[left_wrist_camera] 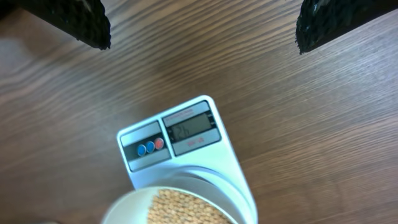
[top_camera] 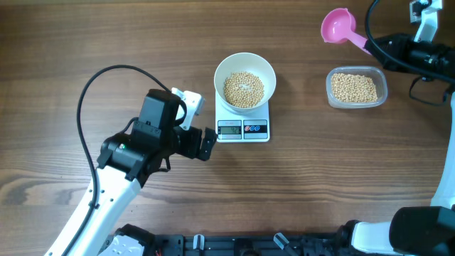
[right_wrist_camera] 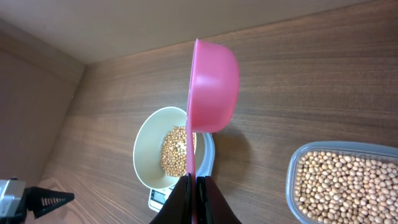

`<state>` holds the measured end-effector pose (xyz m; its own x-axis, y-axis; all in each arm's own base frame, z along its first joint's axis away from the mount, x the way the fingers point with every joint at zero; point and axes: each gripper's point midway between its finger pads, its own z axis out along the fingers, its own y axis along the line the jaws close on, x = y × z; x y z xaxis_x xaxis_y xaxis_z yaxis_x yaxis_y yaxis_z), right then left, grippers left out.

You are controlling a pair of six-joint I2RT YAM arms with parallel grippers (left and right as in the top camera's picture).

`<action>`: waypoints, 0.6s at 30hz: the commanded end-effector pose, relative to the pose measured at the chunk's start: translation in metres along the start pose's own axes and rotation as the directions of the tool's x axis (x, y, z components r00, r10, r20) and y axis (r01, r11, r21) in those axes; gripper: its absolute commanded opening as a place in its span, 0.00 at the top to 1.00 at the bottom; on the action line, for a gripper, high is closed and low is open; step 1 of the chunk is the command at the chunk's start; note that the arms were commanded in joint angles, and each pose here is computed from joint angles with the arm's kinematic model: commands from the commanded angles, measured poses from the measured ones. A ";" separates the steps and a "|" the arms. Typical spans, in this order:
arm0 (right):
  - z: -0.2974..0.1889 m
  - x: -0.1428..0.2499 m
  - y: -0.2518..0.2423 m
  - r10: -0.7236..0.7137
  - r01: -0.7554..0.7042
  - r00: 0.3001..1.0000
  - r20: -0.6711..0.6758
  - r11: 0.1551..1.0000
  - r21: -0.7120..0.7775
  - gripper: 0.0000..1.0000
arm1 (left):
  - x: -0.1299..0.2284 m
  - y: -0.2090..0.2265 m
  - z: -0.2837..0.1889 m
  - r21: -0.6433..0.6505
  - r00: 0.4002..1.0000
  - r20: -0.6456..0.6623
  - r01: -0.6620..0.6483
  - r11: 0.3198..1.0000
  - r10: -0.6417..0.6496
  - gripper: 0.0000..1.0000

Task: Scoop item into bowl and weigh 150g on scale

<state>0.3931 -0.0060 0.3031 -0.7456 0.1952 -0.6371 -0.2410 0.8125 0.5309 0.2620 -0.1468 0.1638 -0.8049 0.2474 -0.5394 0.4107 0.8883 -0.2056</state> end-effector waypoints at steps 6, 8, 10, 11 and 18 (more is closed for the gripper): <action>-0.008 -0.005 0.006 -0.031 0.031 0.999 0.018 0.999 0.009 0.96 | 0.002 0.009 0.000 -0.131 1.000 0.001 0.018 0.991 -0.018 0.00; -0.008 -0.004 0.006 -0.026 0.026 1.000 0.013 1.000 0.008 0.96 | -0.002 0.011 0.000 -0.144 0.999 0.019 0.040 0.989 -0.037 0.00; -0.008 -0.003 0.006 -0.025 0.025 1.000 0.012 1.000 0.008 0.95 | -0.005 0.010 0.000 -0.141 0.999 0.032 0.039 0.989 -0.035 0.00; -0.008 -0.003 0.006 -0.026 0.026 1.000 0.012 1.000 0.008 0.96 | -0.006 0.010 0.000 -0.140 0.999 0.036 0.039 0.989 -0.034 0.00; -0.008 -0.003 0.006 -0.025 0.025 1.000 0.013 1.000 0.008 0.96 | -0.010 -0.011 0.001 -0.018 0.999 0.042 -0.002 1.000 0.003 0.00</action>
<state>0.3907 -0.0056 0.3009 -0.7559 0.1989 -0.6237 -0.2304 0.8110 0.5378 0.2699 -0.1459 0.1659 -0.7939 0.2179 -0.5677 0.3515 0.9263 -0.1359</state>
